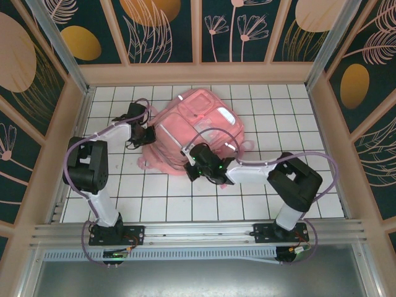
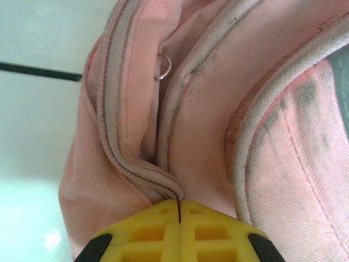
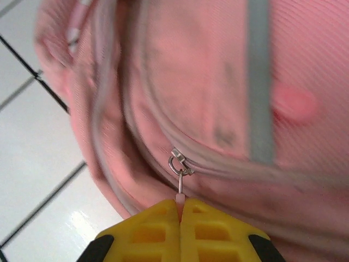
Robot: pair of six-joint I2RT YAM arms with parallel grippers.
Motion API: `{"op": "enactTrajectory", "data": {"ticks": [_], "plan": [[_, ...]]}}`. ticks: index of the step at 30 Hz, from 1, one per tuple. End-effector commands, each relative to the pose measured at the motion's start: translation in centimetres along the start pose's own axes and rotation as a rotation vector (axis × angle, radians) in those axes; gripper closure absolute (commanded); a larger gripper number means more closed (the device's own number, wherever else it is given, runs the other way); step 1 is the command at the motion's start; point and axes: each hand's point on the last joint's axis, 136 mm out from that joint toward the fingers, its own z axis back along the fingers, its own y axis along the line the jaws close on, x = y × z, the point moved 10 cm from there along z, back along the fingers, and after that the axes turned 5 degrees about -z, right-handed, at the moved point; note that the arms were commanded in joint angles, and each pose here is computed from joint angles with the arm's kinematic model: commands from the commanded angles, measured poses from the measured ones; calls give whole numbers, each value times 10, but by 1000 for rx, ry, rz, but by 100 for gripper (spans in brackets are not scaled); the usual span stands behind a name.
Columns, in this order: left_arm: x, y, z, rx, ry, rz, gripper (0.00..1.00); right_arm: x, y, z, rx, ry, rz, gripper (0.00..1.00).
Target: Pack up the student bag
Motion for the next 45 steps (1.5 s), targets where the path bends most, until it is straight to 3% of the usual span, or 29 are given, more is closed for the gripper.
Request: {"op": "enactTrajectory", "data": {"ticks": [1, 5, 12, 18, 22, 29, 32, 35, 36, 38, 39, 40, 42, 45], "plan": [[13, 24, -12, 182, -30, -82, 100, -23, -17, 13, -118, 91, -41, 100], [21, 23, -17, 127, -32, -152, 100, -20, -20, 19, -129, 78, -15, 100], [28, 26, -31, 160, 14, -297, 100, -10, -74, 28, -446, 30, -41, 100], [22, 30, -34, 190, 1, -347, 100, -17, -123, 40, -649, 34, -237, 100], [22, 31, -30, 202, -12, -360, 100, -29, -143, 45, -681, 41, -363, 100], [19, 33, -29, 223, -11, -371, 100, -33, -144, 48, -688, 20, -418, 100], [19, 28, -23, 176, -19, -376, 100, -27, -143, 57, -684, -14, -424, 90], [29, 16, -4, 86, -55, -362, 100, -10, -139, 73, -644, -97, -406, 73], [34, 12, 6, 62, -79, -351, 93, -4, -138, 82, -639, -136, -399, 60], [41, 4, 29, 27, -142, -330, 52, 7, -141, 103, -650, -222, -394, 44], [44, 2, 42, 26, -186, -314, 37, 13, -144, 115, -656, -275, -393, 38], [46, 1, 58, 44, -244, -283, 29, 17, -149, 129, -661, -337, -396, 4], [45, 2, 88, 92, -382, -209, 1, 17, -161, 152, -677, -454, -411, 1], [31, 16, 112, 212, -582, -86, 1, 2, -182, 177, -687, -622, -382, 1]]}}
